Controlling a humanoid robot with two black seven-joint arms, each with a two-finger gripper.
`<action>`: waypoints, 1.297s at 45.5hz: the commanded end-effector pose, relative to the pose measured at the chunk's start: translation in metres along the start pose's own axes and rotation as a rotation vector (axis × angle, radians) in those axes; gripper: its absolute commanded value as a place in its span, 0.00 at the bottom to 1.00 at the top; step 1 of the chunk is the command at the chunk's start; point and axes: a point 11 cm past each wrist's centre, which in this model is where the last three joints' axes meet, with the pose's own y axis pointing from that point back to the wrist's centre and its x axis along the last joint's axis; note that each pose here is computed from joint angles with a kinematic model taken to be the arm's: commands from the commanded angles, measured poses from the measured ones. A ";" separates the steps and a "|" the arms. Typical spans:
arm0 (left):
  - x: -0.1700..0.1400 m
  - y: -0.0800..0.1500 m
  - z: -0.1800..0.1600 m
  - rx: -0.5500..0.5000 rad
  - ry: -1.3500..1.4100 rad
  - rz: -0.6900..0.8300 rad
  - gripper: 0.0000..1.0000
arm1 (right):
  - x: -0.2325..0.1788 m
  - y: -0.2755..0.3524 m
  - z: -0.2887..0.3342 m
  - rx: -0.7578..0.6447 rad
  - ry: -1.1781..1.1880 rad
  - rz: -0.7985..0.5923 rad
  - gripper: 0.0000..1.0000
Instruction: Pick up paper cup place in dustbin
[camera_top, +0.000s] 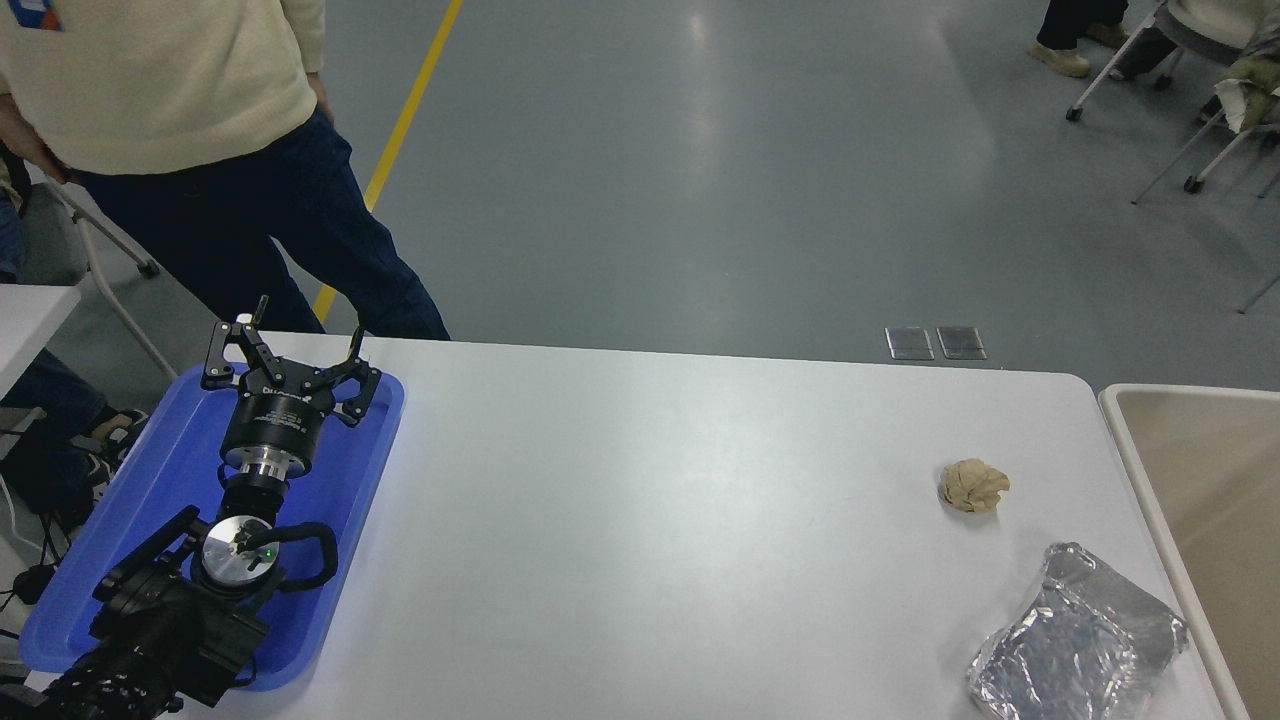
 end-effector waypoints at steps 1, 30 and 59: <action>0.000 0.000 0.000 0.000 0.000 0.000 1.00 | -0.023 -0.050 0.012 -0.068 0.032 0.070 0.00; 0.000 0.000 0.001 -0.003 0.000 0.001 1.00 | -0.142 -0.176 -0.054 -0.064 -0.238 0.178 0.00; 0.000 0.000 0.001 -0.003 0.000 0.002 1.00 | -0.153 -0.180 -0.056 -0.046 -0.534 0.226 1.00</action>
